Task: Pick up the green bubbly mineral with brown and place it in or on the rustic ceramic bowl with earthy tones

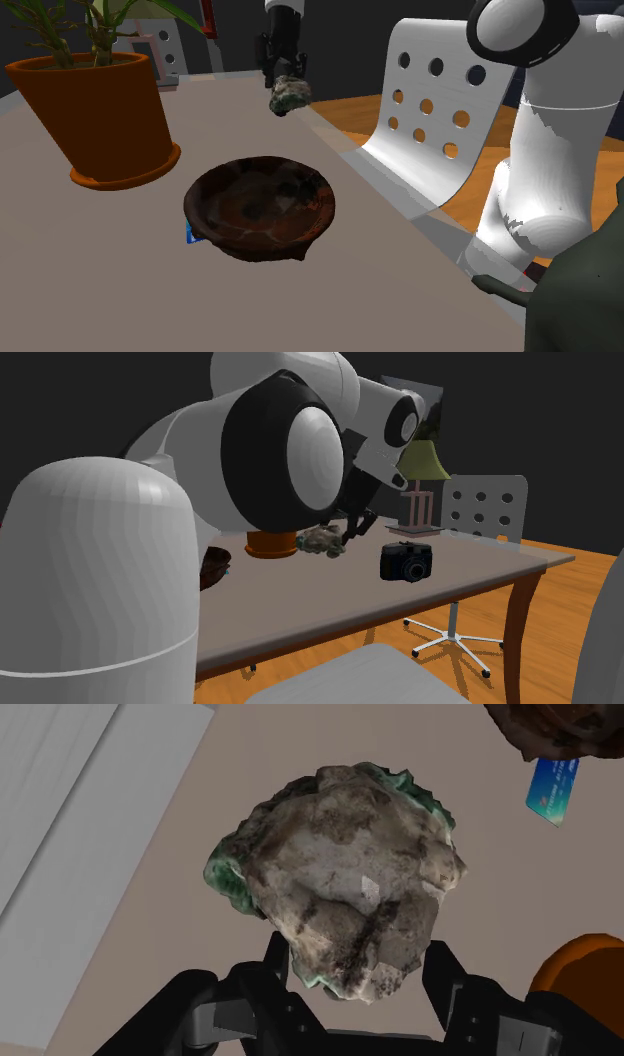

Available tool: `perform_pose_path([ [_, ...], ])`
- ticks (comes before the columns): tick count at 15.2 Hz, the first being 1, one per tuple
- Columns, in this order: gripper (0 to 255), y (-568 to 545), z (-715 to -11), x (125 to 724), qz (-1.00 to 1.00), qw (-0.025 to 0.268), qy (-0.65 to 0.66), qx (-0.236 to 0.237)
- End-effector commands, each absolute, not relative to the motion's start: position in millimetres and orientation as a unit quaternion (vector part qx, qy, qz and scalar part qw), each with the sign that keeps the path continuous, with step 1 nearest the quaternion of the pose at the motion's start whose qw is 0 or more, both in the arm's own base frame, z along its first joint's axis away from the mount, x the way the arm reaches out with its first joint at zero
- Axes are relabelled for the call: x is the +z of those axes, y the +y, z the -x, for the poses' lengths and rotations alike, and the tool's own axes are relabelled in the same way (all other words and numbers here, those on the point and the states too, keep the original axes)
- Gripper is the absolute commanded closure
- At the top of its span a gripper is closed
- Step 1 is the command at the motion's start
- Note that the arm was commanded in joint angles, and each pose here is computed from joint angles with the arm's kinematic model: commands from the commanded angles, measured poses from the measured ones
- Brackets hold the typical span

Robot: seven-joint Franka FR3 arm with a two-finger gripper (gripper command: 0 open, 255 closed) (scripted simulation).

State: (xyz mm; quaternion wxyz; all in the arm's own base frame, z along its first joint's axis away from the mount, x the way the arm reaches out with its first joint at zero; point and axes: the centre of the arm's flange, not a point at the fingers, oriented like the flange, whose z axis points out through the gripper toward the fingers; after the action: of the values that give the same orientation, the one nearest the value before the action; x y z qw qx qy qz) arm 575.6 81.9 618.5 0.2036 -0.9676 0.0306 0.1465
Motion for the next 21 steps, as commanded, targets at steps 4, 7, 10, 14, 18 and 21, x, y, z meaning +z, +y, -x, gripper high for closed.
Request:
perform_pose_path([
  [4, 255, 81.2, -575.3, 645.8, 0.968, 0.204, 0.03, 0.147],
  [7, 255, 81.2, -575.3, 661.6, 0.968, 0.204, 0.03, 0.147],
  [10, 255, 81.2, -575.3, 677.4, 0.968, 0.204, 0.03, 0.147],
  [14, 255, 113.7, -552.7, 679.6, 0.968, 0.204, 0.03, 0.147],
  [18, 255, 157.1, -522.6, 681.6, 0.968, 0.204, 0.03, 0.147],
  [21, 255, 189.6, -500.1, 683.1, 0.968, 0.204, 0.03, 0.147],
])
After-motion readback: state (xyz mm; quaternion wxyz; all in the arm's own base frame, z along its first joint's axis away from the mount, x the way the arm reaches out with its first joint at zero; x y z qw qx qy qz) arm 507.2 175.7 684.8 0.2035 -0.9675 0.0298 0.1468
